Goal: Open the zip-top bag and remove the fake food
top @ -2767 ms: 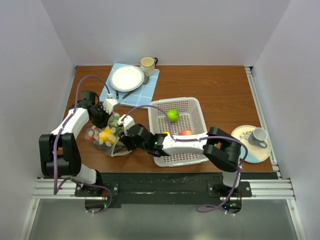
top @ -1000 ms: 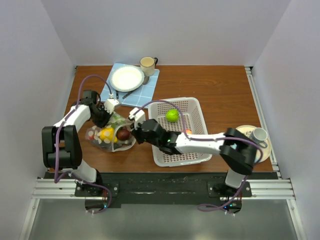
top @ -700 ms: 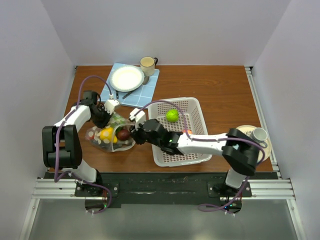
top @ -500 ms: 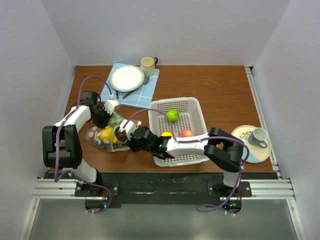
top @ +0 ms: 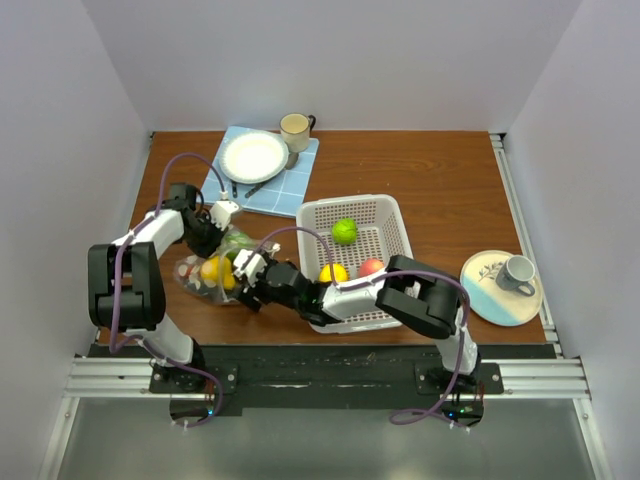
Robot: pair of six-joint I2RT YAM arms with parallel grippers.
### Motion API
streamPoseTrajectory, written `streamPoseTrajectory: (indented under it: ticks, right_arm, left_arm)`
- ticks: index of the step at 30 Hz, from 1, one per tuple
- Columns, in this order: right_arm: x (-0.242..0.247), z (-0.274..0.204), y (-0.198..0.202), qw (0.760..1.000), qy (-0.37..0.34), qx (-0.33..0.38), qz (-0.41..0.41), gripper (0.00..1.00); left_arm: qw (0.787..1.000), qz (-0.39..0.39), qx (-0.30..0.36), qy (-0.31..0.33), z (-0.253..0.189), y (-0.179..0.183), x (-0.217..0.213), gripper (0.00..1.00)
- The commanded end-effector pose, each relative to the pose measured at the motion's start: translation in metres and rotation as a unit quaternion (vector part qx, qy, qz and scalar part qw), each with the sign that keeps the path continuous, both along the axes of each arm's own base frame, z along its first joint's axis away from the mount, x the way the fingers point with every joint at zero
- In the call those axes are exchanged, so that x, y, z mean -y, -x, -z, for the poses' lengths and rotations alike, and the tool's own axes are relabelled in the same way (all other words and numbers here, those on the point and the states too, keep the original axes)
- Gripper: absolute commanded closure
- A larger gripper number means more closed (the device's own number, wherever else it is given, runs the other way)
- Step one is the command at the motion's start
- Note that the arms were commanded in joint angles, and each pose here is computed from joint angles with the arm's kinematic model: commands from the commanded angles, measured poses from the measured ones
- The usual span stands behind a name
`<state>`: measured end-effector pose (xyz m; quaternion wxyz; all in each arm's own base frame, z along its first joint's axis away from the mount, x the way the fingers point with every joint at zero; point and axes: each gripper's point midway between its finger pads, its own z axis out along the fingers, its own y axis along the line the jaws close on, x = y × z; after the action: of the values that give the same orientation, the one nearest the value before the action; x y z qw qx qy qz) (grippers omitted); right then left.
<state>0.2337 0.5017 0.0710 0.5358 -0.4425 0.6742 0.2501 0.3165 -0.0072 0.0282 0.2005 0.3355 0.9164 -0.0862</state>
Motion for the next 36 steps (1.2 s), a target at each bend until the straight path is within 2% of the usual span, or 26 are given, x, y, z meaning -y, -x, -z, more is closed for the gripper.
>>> streamPoseTrajectory:
  ticks: [1,5,10,17,28,30,33,34,36]
  right_arm:
    - [-0.015,-0.04,-0.027,0.998,-0.059,0.025,0.026,0.22]
    - [-0.018,-0.043,-0.047,0.997,-0.068,0.013,0.045,0.27]
    - [-0.018,-0.026,-0.059,0.997,-0.051,-0.013,0.05,0.3]
    - [0.0,0.004,-0.048,0.998,-0.015,-0.039,0.049,0.3]
    - [0.015,0.009,-0.024,0.996,-0.002,-0.089,0.031,0.27]
    - [0.016,0.012,-0.023,0.995,0.003,-0.092,0.031,0.31]
    - [0.014,0.012,-0.02,0.995,0.004,-0.1,0.024,0.44]
    - [0.012,0.008,-0.019,0.995,0.002,-0.101,0.021,0.57]
    - [0.012,0.003,-0.017,0.994,0.002,-0.104,0.016,0.71]
  left_arm:
    - [1.0,0.016,-0.002,0.005,0.001,-0.001,0.004,1.0]
    - [1.0,0.017,-0.006,0.008,0.004,0.0,0.005,1.0]
    - [1.0,0.018,-0.012,0.008,0.008,0.001,0.005,1.0]
    - [1.0,0.02,-0.007,0.006,0.004,-0.001,0.004,1.0]
    - [1.0,0.017,-0.006,0.011,0.005,-0.001,0.007,1.0]
    - [1.0,0.017,-0.006,0.011,0.005,-0.001,0.007,1.0]
    - [1.0,0.016,-0.006,0.01,0.004,0.0,0.006,1.0]
    - [1.0,0.016,-0.004,0.01,0.003,-0.001,0.006,1.0]
    - [1.0,0.016,-0.004,0.01,0.003,-0.001,0.006,1.0]
